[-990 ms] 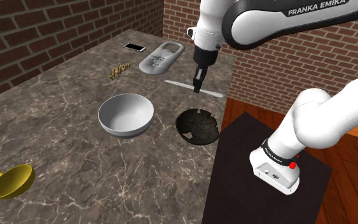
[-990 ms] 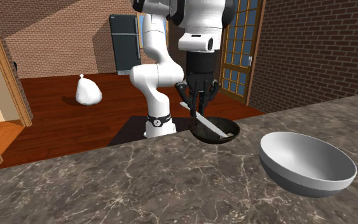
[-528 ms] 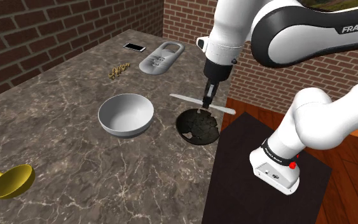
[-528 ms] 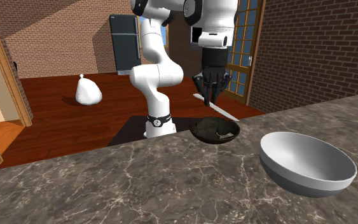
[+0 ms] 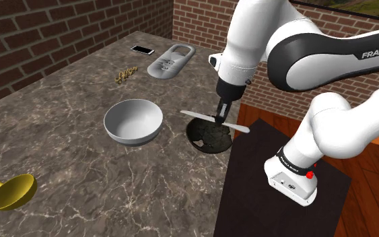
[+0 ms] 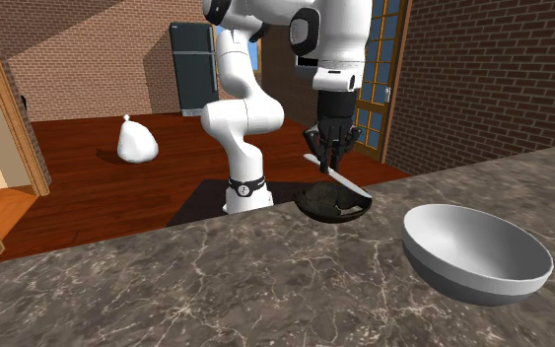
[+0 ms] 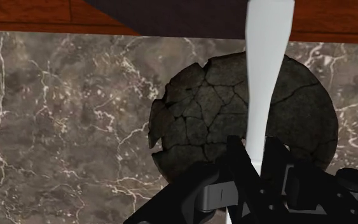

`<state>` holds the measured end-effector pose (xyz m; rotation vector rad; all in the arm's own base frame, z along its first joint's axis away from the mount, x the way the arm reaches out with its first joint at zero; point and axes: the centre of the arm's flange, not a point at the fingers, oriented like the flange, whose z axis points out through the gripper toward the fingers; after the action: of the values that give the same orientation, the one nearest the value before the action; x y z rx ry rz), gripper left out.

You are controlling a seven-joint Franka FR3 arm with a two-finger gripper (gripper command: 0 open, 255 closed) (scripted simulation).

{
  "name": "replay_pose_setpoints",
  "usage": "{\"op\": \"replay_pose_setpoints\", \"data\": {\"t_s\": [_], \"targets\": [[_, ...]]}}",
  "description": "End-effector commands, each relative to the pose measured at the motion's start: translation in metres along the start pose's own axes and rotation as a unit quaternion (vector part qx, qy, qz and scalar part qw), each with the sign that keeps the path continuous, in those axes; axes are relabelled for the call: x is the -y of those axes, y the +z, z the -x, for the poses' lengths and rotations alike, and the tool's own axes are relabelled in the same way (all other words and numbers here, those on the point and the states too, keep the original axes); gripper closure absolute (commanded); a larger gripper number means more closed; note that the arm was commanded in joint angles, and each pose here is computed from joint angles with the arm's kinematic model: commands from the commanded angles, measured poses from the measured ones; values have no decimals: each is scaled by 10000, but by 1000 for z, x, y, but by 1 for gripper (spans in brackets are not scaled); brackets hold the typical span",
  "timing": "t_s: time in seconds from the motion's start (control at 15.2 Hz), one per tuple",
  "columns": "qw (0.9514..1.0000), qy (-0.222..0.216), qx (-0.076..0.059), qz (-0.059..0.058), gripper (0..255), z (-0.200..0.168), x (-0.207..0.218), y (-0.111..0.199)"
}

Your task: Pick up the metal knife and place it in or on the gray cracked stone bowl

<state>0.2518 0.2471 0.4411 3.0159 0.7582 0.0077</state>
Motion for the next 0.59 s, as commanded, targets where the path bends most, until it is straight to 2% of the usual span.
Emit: {"op": "replay_pose_setpoints", "data": {"t_s": [0.0,0.53], "targets": [[10000,0,-2,-1,255,0,1,11],[10000,0,-2,-1,255,0,2,52]]}}
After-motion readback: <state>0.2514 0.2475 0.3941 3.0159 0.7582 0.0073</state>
